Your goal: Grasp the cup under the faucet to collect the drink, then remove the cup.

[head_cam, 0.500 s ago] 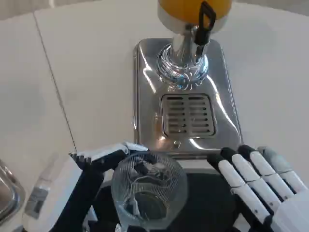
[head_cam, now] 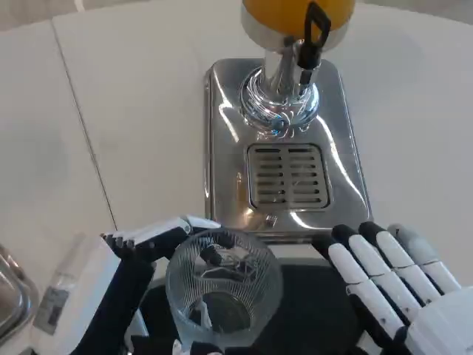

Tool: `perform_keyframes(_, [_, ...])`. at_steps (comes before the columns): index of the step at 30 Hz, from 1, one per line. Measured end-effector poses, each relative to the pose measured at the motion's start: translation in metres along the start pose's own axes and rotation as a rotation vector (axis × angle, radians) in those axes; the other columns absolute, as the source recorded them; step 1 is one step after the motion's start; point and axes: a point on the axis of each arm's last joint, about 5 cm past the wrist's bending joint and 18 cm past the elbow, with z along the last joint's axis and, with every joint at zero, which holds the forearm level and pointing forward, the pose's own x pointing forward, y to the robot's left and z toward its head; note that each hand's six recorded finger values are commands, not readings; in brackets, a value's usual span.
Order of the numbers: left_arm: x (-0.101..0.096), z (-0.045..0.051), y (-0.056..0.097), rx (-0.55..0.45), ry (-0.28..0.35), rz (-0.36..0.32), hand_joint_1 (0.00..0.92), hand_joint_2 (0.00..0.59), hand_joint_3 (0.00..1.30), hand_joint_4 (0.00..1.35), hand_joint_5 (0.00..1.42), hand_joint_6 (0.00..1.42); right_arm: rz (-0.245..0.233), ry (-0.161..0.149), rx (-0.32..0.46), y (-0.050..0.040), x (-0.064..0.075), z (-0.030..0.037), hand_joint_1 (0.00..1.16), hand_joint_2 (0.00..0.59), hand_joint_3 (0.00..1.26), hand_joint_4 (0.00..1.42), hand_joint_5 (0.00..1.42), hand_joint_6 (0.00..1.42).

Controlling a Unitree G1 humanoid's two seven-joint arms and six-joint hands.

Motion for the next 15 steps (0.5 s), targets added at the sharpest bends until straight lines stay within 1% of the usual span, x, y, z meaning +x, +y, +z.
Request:
perform_keyframes(3, [0.004,-0.0019,-0.001,-0.002,-0.004,0.01,0.673,0.0,1.12,1.08,1.38,1.42,-0.005,0.009,0.002,-0.0005,0.0,0.0003,0.03,0.527,0.0,0.0,0.0,0.0])
perform_keyframes(6, [0.013,-0.0061,-0.002,-0.003,0.003,0.037,0.673,0.0,1.12,1.08,1.38,1.42,-0.014,0.023,0.009,-0.0007,0.001,0.0009,0.03,0.527,0.0,0.0,0.0,0.0])
perform_keyframes(8, [0.021,-0.0083,-0.004,-0.002,0.004,0.064,0.673,0.0,1.12,1.08,1.38,1.42,-0.018,0.034,0.016,-0.0005,0.002,0.0013,0.03,0.527,0.0,0.0,0.0,0.0])
perform_keyframes(12, [0.04,-0.0159,-0.008,-0.012,0.024,0.109,0.673,0.0,1.12,1.08,1.38,1.42,-0.02,0.039,0.022,-0.0009,0.004,0.0019,0.03,0.527,0.0,0.0,0.0,0.0])
perform_keyframes(14, [0.054,-0.0204,-0.011,-0.017,0.038,0.139,0.673,0.0,1.12,1.08,1.38,1.42,-0.02,0.041,0.026,-0.0008,0.005,0.002,0.03,0.527,0.0,0.0,0.0,0.0])
perform_keyframes(15, [0.057,-0.021,-0.011,-0.013,0.037,0.143,0.673,0.0,1.12,1.08,1.38,1.42,-0.02,0.042,0.028,-0.0007,0.005,0.002,0.03,0.527,0.0,0.0,0.0,0.0])
